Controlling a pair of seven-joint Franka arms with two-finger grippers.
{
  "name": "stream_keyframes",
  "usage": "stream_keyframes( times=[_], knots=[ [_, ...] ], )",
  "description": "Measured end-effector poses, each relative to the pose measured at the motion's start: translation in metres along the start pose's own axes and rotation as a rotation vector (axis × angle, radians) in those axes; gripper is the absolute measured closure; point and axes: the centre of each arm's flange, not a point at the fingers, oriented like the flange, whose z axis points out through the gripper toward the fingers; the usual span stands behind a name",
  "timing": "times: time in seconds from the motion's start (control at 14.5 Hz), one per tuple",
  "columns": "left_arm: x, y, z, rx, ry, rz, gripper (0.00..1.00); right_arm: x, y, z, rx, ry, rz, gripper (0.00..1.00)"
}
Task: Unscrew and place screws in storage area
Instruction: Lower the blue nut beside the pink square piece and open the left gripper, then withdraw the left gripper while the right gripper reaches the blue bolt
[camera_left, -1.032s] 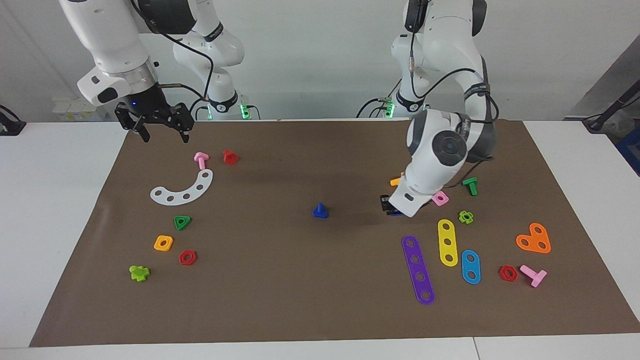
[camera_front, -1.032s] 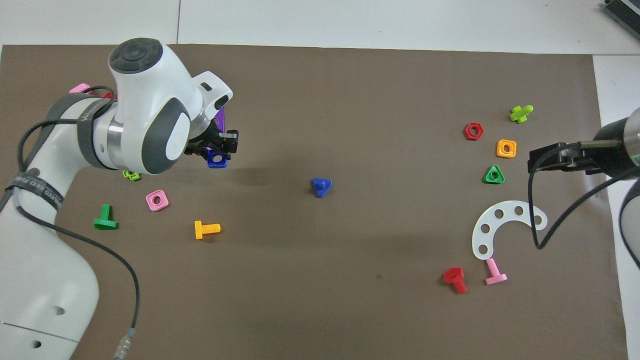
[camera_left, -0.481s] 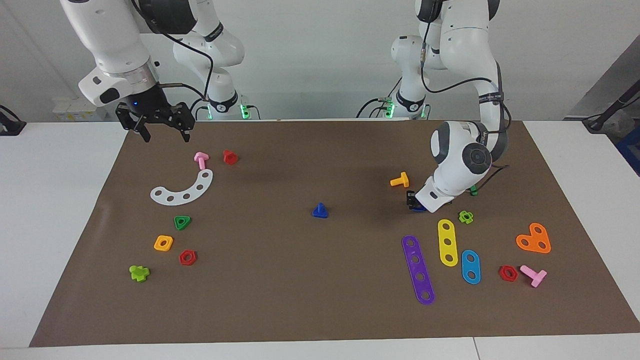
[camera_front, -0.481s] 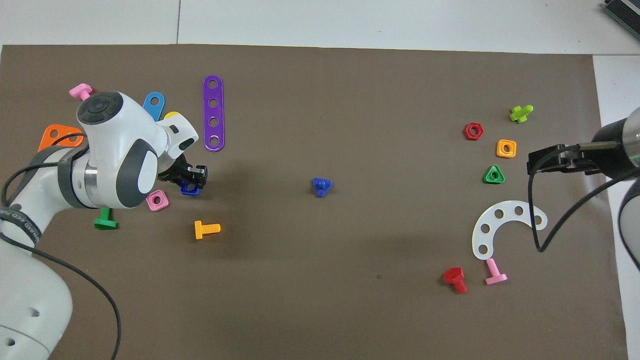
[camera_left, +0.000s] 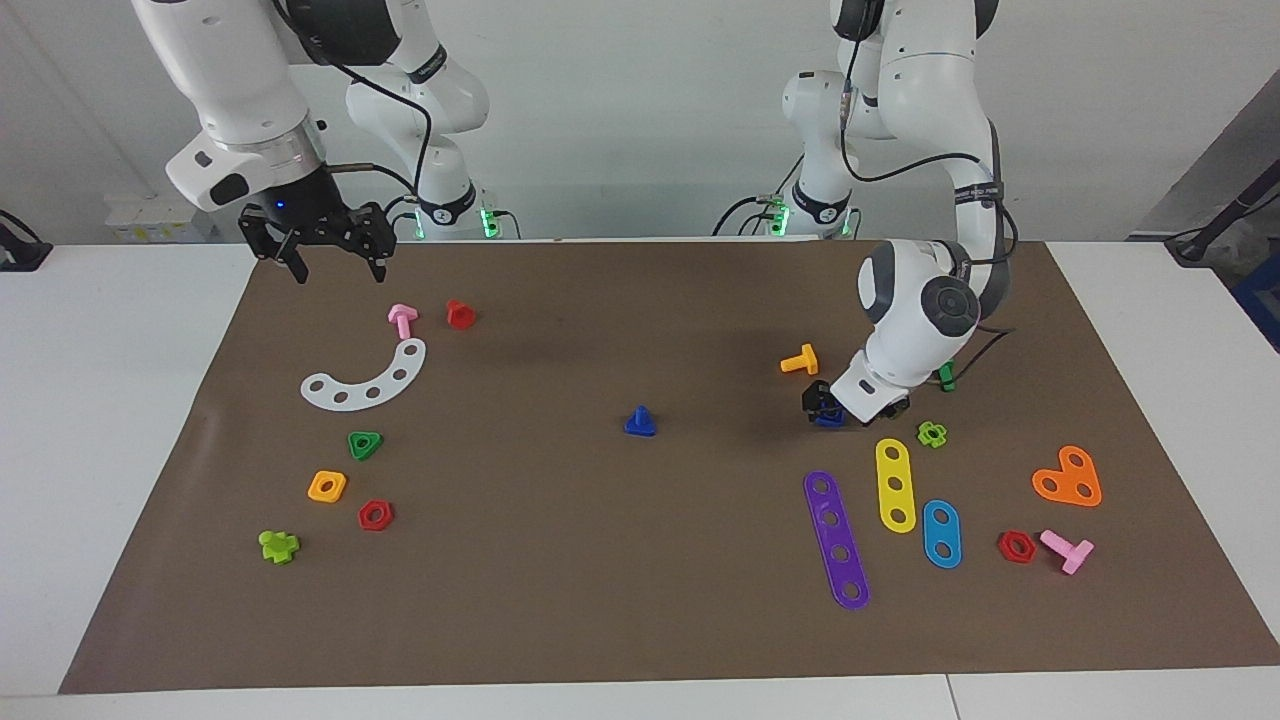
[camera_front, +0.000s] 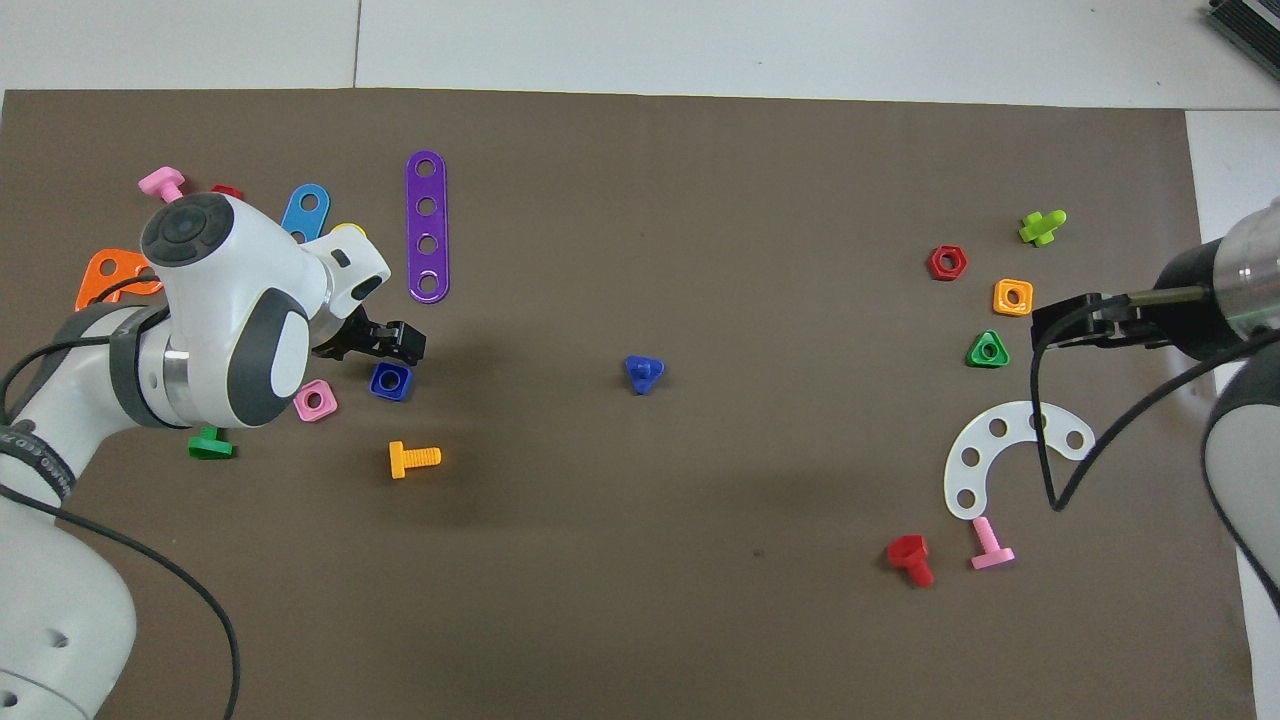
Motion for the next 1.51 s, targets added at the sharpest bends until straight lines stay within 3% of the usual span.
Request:
stream_keyframes(
  times=[0.21,0.48,0.62,1.1,1.31,1.51],
  knots=[
    [-0.014,-0.046,-0.058,-0.014,-0.077,-0.049,0.00,0.001,-0.051,0.008,0.007,0.031,0.028,0.04],
    [-0.066,-0.098,-0.131,-0.026,-0.144,-0.087,0.00,0.008,-0.129,0.043,0.023,0.047,0.110,0.04],
    [-0.083,-0.101,-0.154,0.012,-0.152,-0.079,0.00,0.011,-0.173,0.068,0.032,0.053,0.147,0.04],
    [-0.128,-0.090,-0.275,0.058,0.089,-0.084,0.00,0.013,-0.293,0.179,0.037,0.077,0.180,0.05],
    [-0.121,-0.092,-0.291,0.086,0.168,-0.100,0.00,0.021,-0.302,0.211,0.024,0.088,0.160,0.07],
    [-0.111,-0.093,-0.288,0.092,0.199,-0.103,0.00,0.020,-0.323,0.260,0.015,0.085,0.120,0.09]
  ],
)
